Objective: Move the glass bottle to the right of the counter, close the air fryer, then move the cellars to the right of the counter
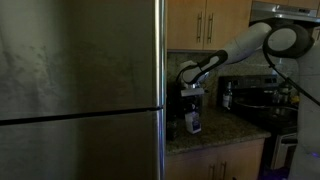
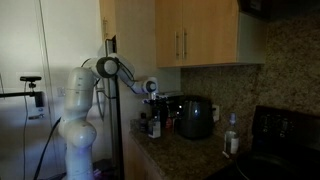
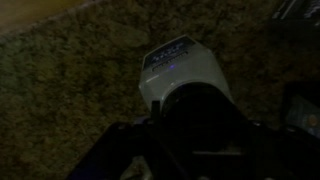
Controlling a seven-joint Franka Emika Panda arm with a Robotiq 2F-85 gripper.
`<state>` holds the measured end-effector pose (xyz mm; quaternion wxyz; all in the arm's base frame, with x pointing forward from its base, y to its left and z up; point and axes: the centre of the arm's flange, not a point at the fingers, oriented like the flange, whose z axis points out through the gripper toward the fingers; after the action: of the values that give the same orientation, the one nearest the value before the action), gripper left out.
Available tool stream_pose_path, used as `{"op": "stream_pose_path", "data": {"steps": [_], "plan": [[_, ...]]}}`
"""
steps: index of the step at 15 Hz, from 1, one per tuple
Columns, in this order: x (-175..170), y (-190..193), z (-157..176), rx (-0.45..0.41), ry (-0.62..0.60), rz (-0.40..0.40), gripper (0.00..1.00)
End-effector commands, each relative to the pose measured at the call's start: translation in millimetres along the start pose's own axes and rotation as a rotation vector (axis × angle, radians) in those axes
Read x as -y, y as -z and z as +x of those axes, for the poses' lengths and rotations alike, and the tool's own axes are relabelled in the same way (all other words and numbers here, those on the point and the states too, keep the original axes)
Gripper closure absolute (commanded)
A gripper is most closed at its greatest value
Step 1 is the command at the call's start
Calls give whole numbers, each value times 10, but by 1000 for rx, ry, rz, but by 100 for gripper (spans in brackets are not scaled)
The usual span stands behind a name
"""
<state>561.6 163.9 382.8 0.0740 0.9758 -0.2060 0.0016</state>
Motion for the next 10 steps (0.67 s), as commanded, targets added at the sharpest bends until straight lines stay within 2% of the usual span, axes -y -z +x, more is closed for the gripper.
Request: {"op": "stream_pose_path", "data": {"steps": [1, 5, 7, 8, 10], "plan": [[-830, 237, 5, 44, -94, 0, 69], [-1871, 159, 161, 104, -341, 35, 69], [-2429, 91, 181, 158, -432, 108, 69], [-1967, 70, 296, 126, -377, 51, 44], [-2364, 21, 294, 155, -432, 83, 44]]}}
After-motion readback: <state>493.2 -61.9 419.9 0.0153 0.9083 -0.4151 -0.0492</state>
